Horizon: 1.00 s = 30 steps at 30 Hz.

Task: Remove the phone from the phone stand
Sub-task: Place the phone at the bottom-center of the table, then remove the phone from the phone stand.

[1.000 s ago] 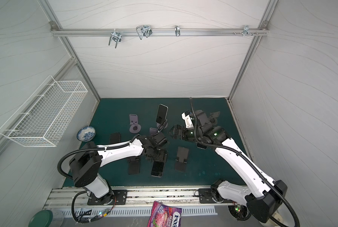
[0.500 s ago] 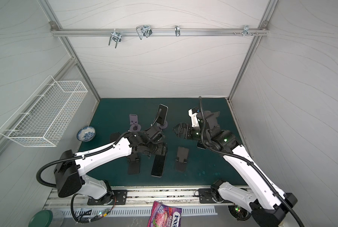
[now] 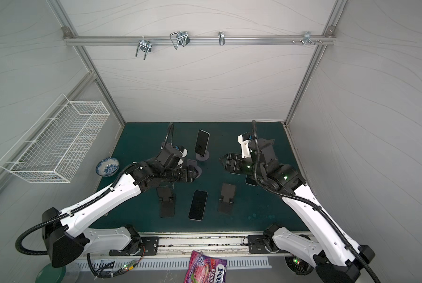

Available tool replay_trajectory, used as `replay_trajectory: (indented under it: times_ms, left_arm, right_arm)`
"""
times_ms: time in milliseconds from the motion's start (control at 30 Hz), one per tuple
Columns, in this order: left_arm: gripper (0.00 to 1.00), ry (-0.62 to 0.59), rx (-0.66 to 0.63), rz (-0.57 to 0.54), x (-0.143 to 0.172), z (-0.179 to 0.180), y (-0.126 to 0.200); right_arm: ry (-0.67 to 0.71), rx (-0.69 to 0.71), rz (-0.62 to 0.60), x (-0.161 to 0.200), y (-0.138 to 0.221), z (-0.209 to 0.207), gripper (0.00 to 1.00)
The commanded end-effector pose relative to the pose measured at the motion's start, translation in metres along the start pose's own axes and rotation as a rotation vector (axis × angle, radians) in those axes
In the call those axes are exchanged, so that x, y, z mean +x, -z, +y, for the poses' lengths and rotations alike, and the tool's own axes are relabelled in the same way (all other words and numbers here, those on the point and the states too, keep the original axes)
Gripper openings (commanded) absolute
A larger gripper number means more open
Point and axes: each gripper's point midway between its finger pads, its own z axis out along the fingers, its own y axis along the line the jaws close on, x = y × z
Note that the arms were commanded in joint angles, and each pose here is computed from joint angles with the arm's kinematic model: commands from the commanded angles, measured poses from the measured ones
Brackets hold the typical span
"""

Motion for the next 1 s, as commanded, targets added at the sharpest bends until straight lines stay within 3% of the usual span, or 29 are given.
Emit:
replay_trajectory:
  times_ms: [0,500,967]
  left_arm:
    - [0.78,-0.016,0.007,-0.018,-0.004,0.007,0.007]
    - [0.8,0.024,0.003,-0.089,-0.029,0.055,0.024]
    - [0.93,-0.08,0.089,-0.174,-0.081,0.053,0.023]
  right_arm:
    - [0.01,-0.03,-0.018,-0.009,-0.001,0.013,0.81]
    - [0.078,0.036,-0.007,-0.017,-0.031,0.026,0.81]
    - [0.131,0.097,0.01,-0.024,-0.061,0.019,0.83]
